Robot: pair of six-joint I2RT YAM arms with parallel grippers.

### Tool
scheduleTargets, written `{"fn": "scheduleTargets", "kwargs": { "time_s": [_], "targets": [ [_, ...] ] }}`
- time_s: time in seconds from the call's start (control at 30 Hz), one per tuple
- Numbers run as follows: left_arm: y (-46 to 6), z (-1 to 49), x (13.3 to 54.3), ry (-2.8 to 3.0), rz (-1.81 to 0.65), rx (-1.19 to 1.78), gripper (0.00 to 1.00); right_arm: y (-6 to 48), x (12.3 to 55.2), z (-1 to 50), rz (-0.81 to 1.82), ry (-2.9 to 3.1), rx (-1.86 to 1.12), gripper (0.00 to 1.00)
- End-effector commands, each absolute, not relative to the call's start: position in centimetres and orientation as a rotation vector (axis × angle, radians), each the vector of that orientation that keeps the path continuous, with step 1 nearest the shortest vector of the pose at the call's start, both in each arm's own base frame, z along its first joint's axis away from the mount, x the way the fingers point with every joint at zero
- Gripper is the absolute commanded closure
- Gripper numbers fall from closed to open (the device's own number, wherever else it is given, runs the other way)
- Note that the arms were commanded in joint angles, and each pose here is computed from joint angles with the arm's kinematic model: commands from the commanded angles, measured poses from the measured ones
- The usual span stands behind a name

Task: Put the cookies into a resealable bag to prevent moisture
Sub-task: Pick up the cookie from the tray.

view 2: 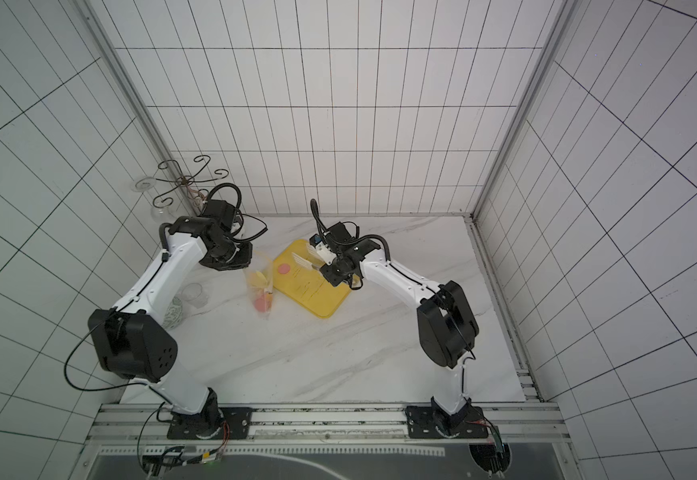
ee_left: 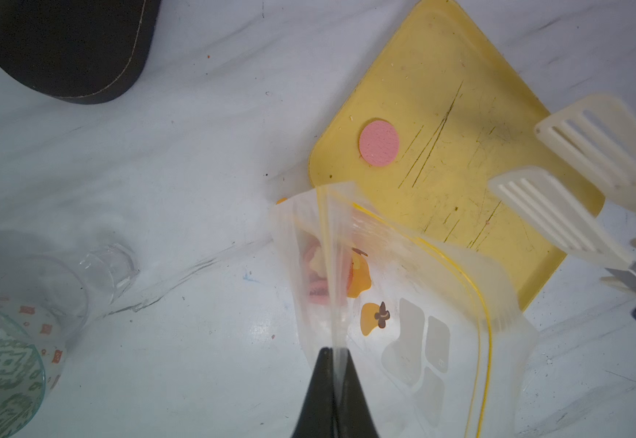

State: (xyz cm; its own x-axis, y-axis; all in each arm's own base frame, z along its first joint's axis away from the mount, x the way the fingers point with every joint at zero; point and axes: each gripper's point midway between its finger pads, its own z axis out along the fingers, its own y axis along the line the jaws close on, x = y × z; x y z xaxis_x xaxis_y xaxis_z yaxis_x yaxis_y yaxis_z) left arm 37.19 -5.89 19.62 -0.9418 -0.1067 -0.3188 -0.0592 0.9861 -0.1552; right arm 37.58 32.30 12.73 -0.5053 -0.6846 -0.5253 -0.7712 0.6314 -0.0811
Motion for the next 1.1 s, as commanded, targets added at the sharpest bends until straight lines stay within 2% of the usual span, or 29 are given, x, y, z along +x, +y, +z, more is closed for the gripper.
{"fn": "scheduleTargets", "kwargs": {
  "time_s": [0.0, 0.47, 1.07],
  "targets": [
    [-5.9, 21.4, 37.6, 2.737, -0.212, -0.1, 1.0, 36.0, 39.5, 15.8, 0.242, 2.184, -1.167, 0.52],
    [-6.3, 21.0, 37.3, 2.748, -0.236, -0.085, 1.0, 41.5, 42.2, 12.9, 0.226, 2.162, -1.213, 0.52],
    [-6.3, 20.9, 37.3, 2.751, -0.237, -0.082, 1.0, 42.3, 40.8, 10.8, 0.192, 2.21, -1.287, 0.53]
  ]
}}
